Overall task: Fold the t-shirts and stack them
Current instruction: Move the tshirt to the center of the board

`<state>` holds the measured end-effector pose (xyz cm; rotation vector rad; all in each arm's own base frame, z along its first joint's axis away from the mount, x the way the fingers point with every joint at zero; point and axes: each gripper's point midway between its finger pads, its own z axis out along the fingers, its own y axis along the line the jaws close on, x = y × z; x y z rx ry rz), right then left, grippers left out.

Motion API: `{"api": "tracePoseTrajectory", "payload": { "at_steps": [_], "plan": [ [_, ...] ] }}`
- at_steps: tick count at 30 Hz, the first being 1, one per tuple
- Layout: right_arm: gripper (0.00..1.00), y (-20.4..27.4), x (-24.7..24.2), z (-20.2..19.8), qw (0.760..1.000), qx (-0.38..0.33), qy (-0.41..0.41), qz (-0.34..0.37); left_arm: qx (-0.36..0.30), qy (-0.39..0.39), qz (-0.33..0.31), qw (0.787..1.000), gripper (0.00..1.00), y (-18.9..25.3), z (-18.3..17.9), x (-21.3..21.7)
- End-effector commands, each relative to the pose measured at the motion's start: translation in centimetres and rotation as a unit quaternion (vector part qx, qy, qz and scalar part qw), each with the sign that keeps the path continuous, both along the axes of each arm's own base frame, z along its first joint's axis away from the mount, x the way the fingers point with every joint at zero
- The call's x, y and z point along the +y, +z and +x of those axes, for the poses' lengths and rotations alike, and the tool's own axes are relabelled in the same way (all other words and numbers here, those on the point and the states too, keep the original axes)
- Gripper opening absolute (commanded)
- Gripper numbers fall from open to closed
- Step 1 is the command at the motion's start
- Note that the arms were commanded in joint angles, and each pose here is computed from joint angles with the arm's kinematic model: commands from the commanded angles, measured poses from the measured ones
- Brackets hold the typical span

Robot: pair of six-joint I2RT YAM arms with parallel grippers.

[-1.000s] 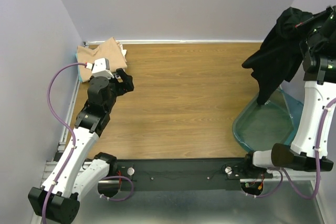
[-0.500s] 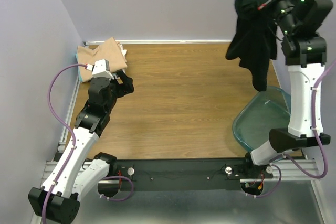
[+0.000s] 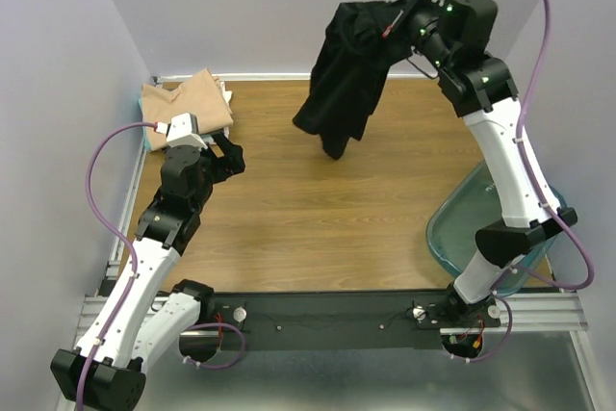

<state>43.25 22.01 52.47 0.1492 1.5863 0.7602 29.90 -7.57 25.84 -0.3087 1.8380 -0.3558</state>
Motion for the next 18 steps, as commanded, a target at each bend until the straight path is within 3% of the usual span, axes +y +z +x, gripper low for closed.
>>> {"api": "tracePoseTrajectory", "payload": {
  "at_steps": [1, 5, 8, 9, 10, 12, 16, 18],
  "plan": [
    [0.01, -3.7, -0.6, 1.6, 0.999, 0.032, -0.033, -0.018, 0.010, 0.002, 0.002, 1.000, 0.89, -0.5, -0.2, 0.0],
    [0.06, -10.9, -1.5, 2.5, 0.991, 0.100, -0.065, -0.060, 0.008, 0.000, 0.000, 1.000, 0.89, -0.3, 0.0, -0.1],
    [0.18, -17.4, -4.1, 2.3, 0.974, 0.163, -0.134, -0.088, 0.009, 0.003, 0.000, 1.000, 0.89, -0.3, 0.0, 0.0],
    [0.25, -20.6, -5.0, 1.5, 0.964, 0.193, -0.152, -0.098, 0.011, 0.003, 0.000, 1.000, 0.89, -0.3, -0.1, 0.0],
    [0.48, -21.8, -5.7, 1.1, 0.959, 0.203, -0.165, -0.107, 0.011, 0.005, 0.000, 1.000, 0.89, -0.3, -0.3, 0.1],
    [0.73, -25.7, -6.9, 0.0, 0.945, 0.233, -0.176, -0.147, 0.013, 0.010, 0.002, 1.000, 0.89, -0.4, -0.4, 0.4],
    [0.87, -30.4, -7.1, -1.9, 0.931, 0.273, -0.144, -0.192, 0.015, 0.012, 0.008, 1.000, 0.89, -0.8, -0.9, 0.7],
    [0.88, -31.6, -7.0, -2.5, 0.928, 0.285, -0.133, -0.199, 0.021, 0.012, 0.013, 1.000, 0.89, -1.3, -1.1, 0.8]
  ]
}}
